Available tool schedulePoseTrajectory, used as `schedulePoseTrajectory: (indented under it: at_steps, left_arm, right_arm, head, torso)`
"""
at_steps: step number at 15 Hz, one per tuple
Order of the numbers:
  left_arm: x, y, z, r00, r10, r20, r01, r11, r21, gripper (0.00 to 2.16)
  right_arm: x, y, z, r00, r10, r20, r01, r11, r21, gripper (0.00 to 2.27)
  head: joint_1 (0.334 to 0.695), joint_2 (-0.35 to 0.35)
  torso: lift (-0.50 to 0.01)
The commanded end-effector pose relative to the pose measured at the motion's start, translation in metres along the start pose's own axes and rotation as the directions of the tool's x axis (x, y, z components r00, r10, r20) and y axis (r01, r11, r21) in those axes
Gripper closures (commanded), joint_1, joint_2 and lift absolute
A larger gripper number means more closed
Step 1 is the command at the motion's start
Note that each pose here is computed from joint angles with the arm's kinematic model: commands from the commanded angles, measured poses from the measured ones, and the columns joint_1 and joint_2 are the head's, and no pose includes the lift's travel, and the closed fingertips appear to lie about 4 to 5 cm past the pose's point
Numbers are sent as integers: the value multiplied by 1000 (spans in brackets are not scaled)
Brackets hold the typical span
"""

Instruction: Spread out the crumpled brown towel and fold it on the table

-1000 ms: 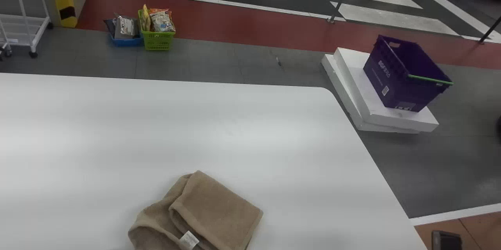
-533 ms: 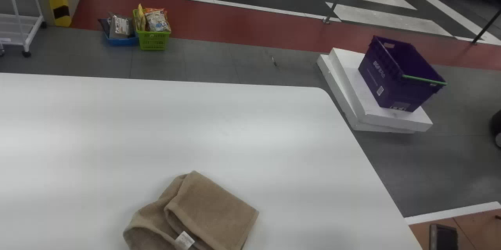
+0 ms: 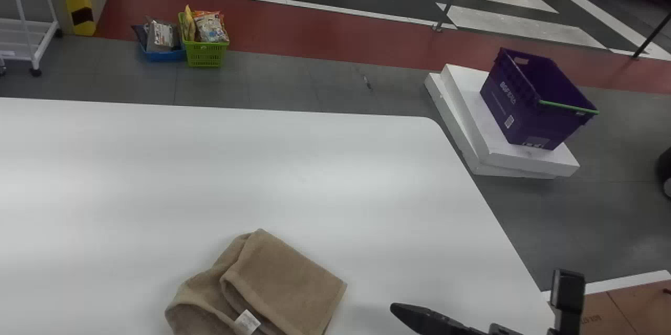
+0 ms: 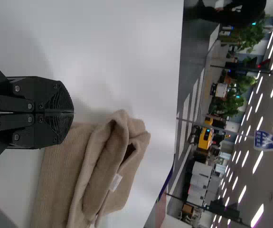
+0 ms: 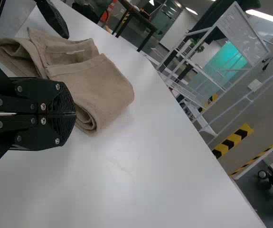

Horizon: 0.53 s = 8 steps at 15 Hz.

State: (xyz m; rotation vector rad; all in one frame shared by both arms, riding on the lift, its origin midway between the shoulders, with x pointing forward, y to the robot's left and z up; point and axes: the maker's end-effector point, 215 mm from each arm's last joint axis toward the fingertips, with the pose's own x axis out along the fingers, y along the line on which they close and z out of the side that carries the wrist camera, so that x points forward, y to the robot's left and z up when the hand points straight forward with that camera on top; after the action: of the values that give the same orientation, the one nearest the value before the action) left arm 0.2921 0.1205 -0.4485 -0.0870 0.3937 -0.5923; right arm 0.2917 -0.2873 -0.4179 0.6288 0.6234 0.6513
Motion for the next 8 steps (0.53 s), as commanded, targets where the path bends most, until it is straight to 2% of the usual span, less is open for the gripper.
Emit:
schedulePoseTrajectory:
  at_steps: [1, 2, 4, 8]
  left_arm:
    - [-5, 26, 5, 999, 51, 11, -51, 999, 7, 1909]
    - [-9, 37, 7, 997, 71, 15, -71, 997, 3, 1909]
    - [-16, 53, 11, 995, 95, 25, -95, 995, -11, 1909]
    - [-17, 61, 17, 994, 102, 40, -101, 995, -15, 1909]
  right_arm:
    - [19, -7, -7, 999, 7, -31, -8, 1000, -29, 2192]
    - [22, -12, -11, 999, 7, -33, -8, 999, -36, 2192]
    - [26, -20, -12, 1000, 11, -24, -12, 1000, -27, 2192]
    - [46, -13, 2, 999, 37, -31, -39, 997, -60, 2192]
  head:
    - [695, -331]
    - [695, -331]
    - [695, -258]
    - [695, -188]
  torso:
    - [-127]
    - [-127]
    - [-127]
    - [-127]
